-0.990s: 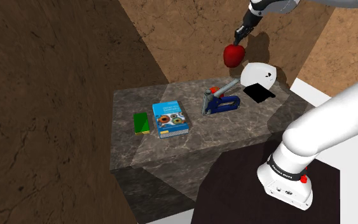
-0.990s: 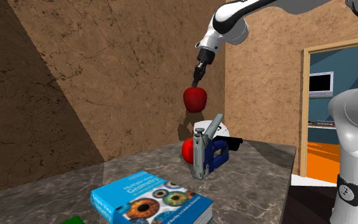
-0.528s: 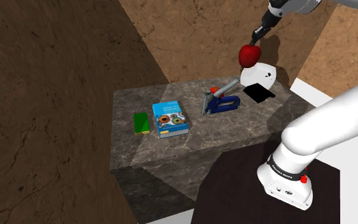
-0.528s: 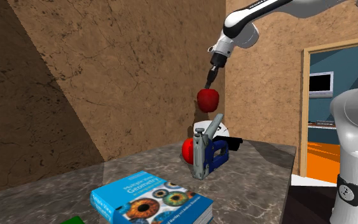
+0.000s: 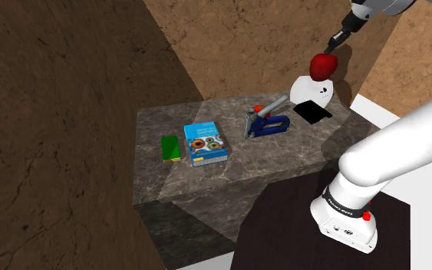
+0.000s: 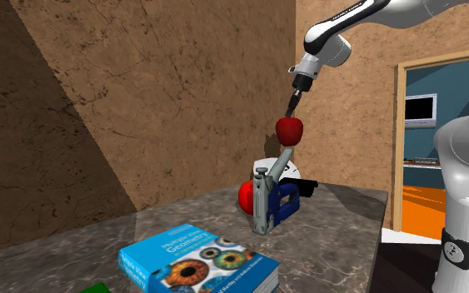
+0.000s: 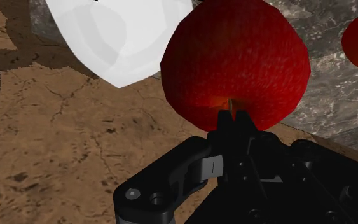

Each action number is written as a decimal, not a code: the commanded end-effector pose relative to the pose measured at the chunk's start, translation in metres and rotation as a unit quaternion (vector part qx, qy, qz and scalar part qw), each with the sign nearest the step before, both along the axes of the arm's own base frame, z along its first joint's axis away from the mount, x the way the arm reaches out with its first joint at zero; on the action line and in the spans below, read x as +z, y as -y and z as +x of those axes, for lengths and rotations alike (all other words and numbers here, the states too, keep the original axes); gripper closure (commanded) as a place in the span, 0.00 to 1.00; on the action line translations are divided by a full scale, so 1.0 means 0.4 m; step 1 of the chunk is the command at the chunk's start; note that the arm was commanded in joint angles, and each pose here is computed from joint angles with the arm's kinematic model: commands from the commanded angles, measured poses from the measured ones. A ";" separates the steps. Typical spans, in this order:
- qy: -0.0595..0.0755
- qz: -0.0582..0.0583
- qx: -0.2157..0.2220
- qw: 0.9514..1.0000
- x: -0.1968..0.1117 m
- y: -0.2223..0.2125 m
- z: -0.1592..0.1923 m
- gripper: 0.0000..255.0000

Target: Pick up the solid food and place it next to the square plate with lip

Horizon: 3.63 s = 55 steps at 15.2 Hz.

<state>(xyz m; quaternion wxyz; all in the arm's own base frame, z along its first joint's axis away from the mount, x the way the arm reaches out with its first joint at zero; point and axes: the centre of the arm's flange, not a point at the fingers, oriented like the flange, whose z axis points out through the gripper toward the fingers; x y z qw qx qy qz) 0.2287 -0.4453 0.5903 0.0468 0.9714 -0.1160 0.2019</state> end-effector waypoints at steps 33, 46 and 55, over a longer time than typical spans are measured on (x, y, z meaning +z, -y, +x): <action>0.000 0.000 0.001 1.000 -0.226 0.367 -0.426 1.00; 0.000 0.000 0.001 1.000 -0.397 0.367 -0.426 1.00; 0.000 0.000 0.001 1.000 -0.480 0.367 -0.426 1.00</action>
